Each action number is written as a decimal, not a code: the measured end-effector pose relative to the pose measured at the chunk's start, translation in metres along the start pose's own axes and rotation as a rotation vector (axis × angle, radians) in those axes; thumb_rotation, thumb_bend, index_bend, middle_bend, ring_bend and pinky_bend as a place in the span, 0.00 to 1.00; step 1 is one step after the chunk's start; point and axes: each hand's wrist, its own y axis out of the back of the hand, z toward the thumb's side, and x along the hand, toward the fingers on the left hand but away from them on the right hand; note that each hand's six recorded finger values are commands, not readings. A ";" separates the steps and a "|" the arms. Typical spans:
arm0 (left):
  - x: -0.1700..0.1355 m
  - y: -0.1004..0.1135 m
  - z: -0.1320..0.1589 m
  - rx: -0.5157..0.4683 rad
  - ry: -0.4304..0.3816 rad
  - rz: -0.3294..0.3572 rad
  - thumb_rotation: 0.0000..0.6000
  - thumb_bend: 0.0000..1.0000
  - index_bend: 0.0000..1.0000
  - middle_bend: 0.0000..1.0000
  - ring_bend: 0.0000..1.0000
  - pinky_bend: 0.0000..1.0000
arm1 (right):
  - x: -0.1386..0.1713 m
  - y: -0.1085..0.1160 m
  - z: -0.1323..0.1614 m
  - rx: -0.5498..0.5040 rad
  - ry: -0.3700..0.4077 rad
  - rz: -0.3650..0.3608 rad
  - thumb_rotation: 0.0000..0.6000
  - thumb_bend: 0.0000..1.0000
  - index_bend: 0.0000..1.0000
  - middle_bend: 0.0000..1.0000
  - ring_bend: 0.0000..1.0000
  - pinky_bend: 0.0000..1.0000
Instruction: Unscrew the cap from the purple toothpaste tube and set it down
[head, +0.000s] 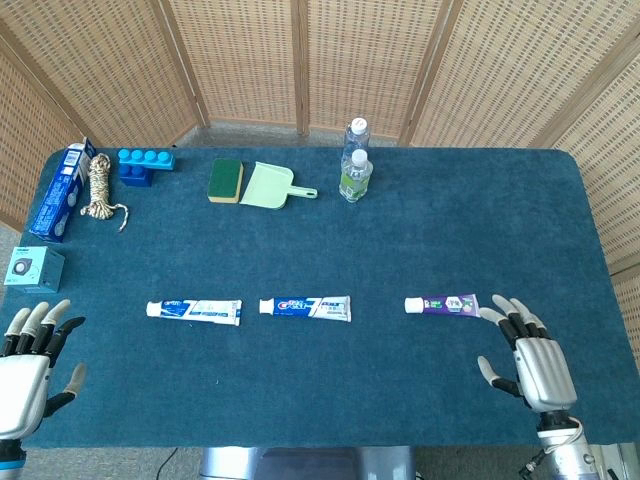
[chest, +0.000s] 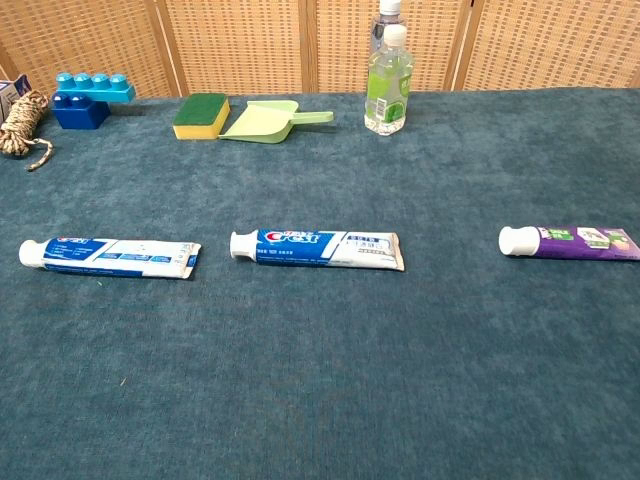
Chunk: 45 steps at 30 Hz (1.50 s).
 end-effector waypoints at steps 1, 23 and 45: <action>0.000 0.001 0.000 0.001 0.000 0.001 1.00 0.37 0.19 0.10 0.00 0.00 | -0.003 0.000 0.001 0.002 0.005 0.002 1.00 0.33 0.20 0.12 0.06 0.15; 0.035 -0.005 0.018 0.031 -0.050 -0.029 1.00 0.37 0.20 0.10 0.00 0.00 | -0.108 -0.056 0.001 0.137 -0.097 0.178 1.00 0.28 0.37 0.00 0.00 0.12; 0.042 -0.007 0.022 0.036 -0.051 -0.033 1.00 0.37 0.20 0.09 0.00 0.00 | -0.136 -0.090 -0.023 0.231 -0.162 0.248 1.00 0.28 0.34 0.00 0.00 0.12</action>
